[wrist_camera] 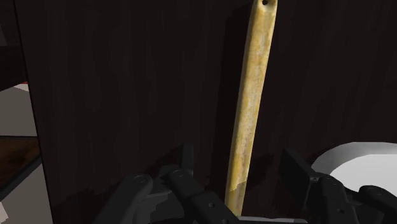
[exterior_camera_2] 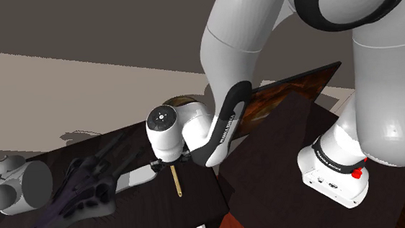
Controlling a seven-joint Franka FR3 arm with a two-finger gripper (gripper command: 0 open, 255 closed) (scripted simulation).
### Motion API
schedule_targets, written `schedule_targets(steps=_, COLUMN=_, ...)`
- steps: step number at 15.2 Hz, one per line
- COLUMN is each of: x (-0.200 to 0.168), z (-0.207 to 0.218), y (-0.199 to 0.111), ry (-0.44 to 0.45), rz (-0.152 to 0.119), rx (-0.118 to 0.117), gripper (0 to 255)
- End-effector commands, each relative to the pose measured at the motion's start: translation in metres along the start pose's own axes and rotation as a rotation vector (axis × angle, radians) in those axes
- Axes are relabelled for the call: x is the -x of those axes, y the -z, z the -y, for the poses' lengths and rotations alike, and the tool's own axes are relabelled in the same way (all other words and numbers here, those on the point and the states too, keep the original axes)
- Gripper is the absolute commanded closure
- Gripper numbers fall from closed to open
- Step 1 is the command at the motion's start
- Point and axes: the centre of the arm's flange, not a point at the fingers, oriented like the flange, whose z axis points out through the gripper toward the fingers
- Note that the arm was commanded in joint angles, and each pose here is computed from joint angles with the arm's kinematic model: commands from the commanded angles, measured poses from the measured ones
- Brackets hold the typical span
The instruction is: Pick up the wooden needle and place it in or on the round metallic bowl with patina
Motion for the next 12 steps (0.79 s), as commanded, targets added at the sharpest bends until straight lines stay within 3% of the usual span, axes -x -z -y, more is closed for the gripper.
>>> schedule_targets(steps=1, x=0.0, z=0.0, y=-0.001, ry=-0.001, rz=0.002, rx=-0.002, gripper=255)
schedule_targets(steps=4, x=0.0, z=0.0, y=-0.001, ry=-0.001, rz=0.002, rx=-0.002, gripper=255)
schedule_targets(steps=12, x=-0.002, z=0.003, y=0.041, ry=-0.001, rz=0.002, rx=-0.002, gripper=255)
